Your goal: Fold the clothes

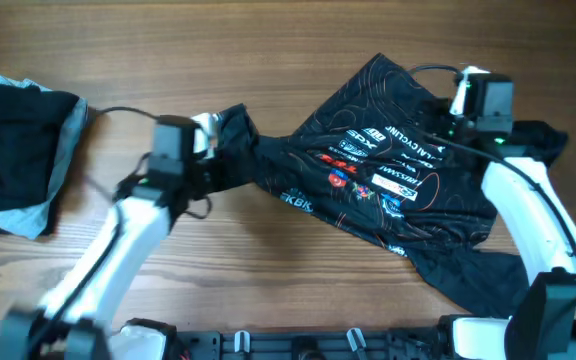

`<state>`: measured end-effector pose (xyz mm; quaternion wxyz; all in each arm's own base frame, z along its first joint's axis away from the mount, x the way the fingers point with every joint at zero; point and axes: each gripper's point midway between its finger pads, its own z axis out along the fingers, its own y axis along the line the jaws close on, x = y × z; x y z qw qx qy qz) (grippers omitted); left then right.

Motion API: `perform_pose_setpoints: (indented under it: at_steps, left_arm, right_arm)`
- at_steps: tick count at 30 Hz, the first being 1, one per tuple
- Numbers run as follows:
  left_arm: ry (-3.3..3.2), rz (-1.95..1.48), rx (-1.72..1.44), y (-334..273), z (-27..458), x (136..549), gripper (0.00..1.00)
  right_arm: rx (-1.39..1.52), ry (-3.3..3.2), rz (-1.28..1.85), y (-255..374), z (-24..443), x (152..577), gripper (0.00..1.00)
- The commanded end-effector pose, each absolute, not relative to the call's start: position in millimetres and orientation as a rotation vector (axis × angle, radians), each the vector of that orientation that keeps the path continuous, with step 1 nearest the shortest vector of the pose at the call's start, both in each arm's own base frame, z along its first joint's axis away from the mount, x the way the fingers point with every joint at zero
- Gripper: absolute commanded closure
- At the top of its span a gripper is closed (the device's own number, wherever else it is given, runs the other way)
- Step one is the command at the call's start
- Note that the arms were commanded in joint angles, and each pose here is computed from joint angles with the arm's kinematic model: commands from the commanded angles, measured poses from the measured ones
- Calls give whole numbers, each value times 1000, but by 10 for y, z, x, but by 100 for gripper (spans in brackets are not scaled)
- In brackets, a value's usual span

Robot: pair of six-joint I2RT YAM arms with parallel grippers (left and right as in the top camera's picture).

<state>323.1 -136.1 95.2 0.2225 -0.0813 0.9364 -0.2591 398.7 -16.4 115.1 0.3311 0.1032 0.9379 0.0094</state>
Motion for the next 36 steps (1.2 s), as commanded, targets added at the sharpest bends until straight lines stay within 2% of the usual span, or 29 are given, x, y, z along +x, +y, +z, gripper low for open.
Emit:
perform_pose_setpoints:
  at_steps: [1, 4, 6, 7, 8, 10, 14, 18, 19, 20, 21, 23, 27, 29, 36]
  left_arm:
    - [2677, -787, -294, -1735, 540, 3276, 0]
    - [2697, -791, -247, -1915, 183, 3369, 2]
    - [2713, -784, -251, -1929, 13, 3393, 12]
    - [2718, -781, -253, -1932, -55, 3405, 22]
    - [2715, -775, -254, -1930, -98, 3426, 40]
    - [2653, -628, -296, -1756, -129, 3604, 96]
    - [2434, -495, -338, -1308, 216, 4243, 96]
    - [2203, -493, -504, -494, 1258, 5146, 96]
    - [2179, -505, -522, -357, 1490, 5249, 78]
    - [2186, -531, -529, -310, 1607, 5271, 42]
    - [2221, -573, -529, -323, 1652, 5236, 0]
    - [2379, -663, -555, -463, 1465, 4965, 0]
    - [2849, -662, -739, -698, 939, 3929, 0]
    - [3019, -639, -683, -932, 846, 3540, 0]
    - [3229, -549, -358, -1828, 427, 2814, 0]
  right_arm:
    - [278, 2485, 17, -268, 1125, 3900, 0]
    - [286, 2499, 14, -286, 1104, 3869, 0]
    - [288, 2508, 14, -285, 1090, 3849, 0]
    - [288, 2515, 13, -284, 1080, 3835, 0]
    - [289, 2519, 12, -286, 1074, 3827, 0]
    - [292, 2533, 12, -282, 1055, 3799, 0]
    - [337, 2547, -1, -313, 1028, 3755, 0]
    - [447, 2529, -17, -434, 1029, 3741, 0]
    - [454, 2528, -19, -456, 1027, 3738, 0]
    - [455, 2529, -14, -459, 1026, 3736, 0]
    - [442, 2535, -5, -444, 1022, 3733, 0]
    - [449, 2570, -9, -438, 976, 3658, 0]
    - [464, 2668, -19, -417, 861, 3443, 0]
    - [469, 2673, -19, -416, 855, 3431, 0]
    - [473, 2702, -22, -409, 826, 3365, 0]
